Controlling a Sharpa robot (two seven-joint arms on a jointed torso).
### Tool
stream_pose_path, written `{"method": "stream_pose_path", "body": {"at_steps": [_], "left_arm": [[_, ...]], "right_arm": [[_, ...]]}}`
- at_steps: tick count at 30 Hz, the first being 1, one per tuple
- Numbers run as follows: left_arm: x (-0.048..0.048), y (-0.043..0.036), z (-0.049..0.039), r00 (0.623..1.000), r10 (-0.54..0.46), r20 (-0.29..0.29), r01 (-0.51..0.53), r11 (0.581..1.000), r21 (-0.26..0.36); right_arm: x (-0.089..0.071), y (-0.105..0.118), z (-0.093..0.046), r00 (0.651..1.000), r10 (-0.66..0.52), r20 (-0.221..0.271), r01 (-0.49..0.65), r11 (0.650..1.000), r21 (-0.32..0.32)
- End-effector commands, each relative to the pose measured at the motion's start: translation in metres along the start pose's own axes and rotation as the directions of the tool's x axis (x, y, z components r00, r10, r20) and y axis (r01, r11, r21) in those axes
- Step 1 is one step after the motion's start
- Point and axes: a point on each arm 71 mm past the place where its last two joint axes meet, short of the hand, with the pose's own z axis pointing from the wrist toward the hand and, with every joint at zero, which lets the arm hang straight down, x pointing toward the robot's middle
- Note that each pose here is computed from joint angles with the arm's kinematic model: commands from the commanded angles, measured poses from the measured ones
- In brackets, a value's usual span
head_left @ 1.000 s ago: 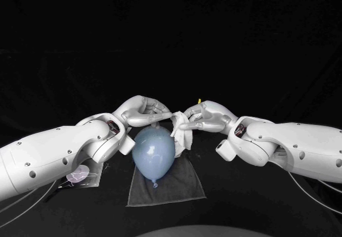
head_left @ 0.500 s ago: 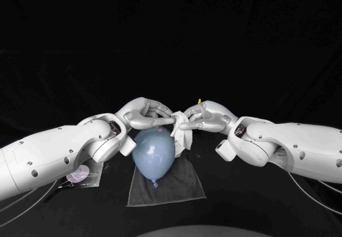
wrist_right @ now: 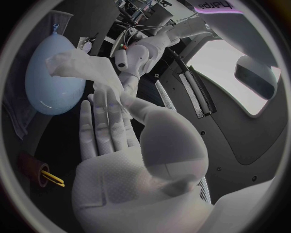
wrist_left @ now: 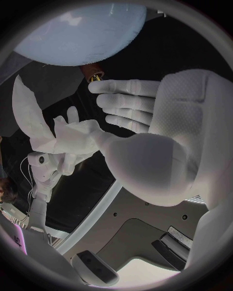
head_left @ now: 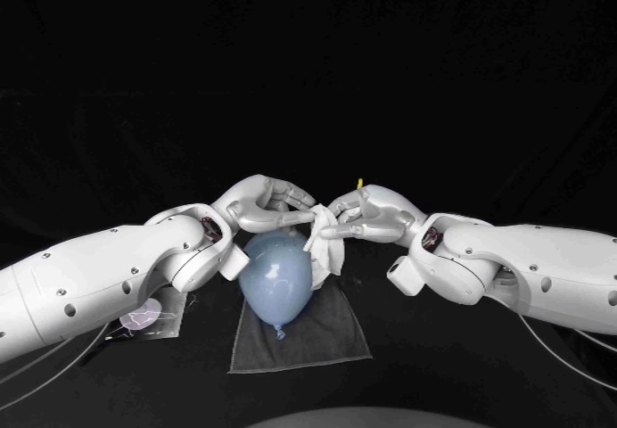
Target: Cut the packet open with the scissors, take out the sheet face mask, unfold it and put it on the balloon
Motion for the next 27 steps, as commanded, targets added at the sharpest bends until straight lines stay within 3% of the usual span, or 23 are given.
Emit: {"method": "stream_pose_path", "body": {"at_steps": [1, 16, 27], "left_arm": [[0.0019, -0.0029, 0.0012, 1.0, -0.013, -0.017, 0.014, 1.0, 0.024], [0.0065, -0.0086, 0.002, 0.997, -0.05, -0.054, 0.054, 0.995, 0.08], [0.0001, -0.0127, 0.0015, 0.995, -0.091, 0.038, 0.085, 0.987, 0.139]], "right_arm": [[0.0016, 0.0008, 0.0001, 1.0, 0.007, -0.014, -0.007, 1.0, -0.006], [0.0008, -0.0003, 0.001, 1.0, 0.005, -0.011, -0.005, 1.0, -0.004], [-0.0063, -0.0046, -0.0001, 1.0, -0.012, 0.024, 0.011, 1.0, 0.023]]}}
